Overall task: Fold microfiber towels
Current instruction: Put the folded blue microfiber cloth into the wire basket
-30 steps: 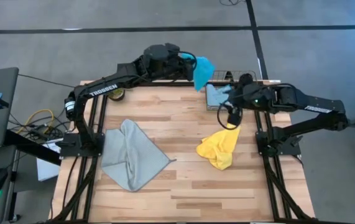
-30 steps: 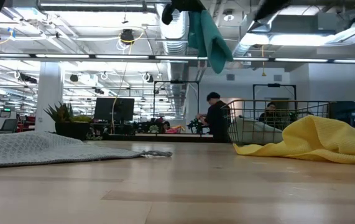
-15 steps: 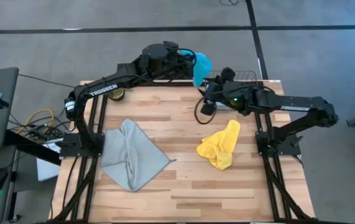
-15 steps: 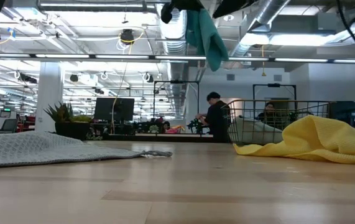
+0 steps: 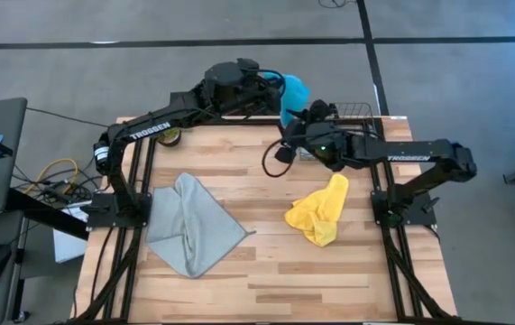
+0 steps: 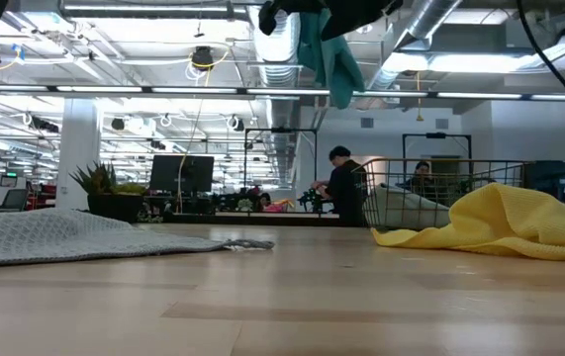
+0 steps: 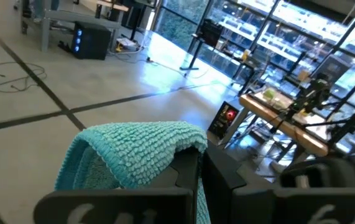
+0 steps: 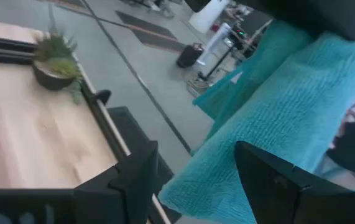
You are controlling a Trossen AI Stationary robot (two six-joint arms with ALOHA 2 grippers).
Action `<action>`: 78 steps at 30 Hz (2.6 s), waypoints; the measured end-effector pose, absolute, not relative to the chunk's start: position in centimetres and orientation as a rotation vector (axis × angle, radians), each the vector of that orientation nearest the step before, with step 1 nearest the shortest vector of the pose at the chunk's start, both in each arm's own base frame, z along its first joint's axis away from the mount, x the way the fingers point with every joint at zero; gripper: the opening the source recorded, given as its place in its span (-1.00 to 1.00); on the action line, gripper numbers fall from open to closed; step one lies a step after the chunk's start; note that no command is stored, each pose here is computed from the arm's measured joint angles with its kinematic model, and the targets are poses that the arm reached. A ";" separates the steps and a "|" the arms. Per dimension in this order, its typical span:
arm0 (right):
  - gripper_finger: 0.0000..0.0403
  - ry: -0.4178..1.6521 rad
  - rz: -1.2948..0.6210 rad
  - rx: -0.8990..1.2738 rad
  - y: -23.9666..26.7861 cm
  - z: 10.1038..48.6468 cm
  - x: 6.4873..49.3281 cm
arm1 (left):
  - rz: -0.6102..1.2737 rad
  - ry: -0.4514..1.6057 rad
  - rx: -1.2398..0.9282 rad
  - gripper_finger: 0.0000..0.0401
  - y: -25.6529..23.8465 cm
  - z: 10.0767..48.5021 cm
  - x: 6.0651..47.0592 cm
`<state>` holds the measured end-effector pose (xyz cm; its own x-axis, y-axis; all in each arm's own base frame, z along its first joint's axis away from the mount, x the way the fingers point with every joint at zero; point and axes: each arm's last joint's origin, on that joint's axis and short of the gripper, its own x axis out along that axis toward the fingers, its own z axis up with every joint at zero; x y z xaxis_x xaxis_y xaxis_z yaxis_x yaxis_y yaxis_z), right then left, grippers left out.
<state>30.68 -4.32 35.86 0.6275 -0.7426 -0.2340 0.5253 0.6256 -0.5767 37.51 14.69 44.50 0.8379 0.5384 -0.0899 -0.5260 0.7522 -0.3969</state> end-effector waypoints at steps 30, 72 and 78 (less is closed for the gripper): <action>0.19 0.472 -1.098 -0.484 -4.6 36.9 29.7 | 0.525 -0.010 -0.430 -1.00 14.5 44.4 37.6; 0.19 0.422 -0.948 -0.293 0.2 34.9 30.1 | 0.284 0.038 -0.406 -1.00 14.1 44.5 37.8; 0.19 0.416 -1.068 -0.319 -0.2 34.6 30.5 | 0.279 0.040 -0.403 -1.00 14.1 44.5 37.8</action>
<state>30.54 -0.17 34.56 0.4168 -0.8923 -0.1735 0.7746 0.4485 -0.4459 37.80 14.07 44.47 0.9611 0.2598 -0.0933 -0.2756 0.8825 -0.3812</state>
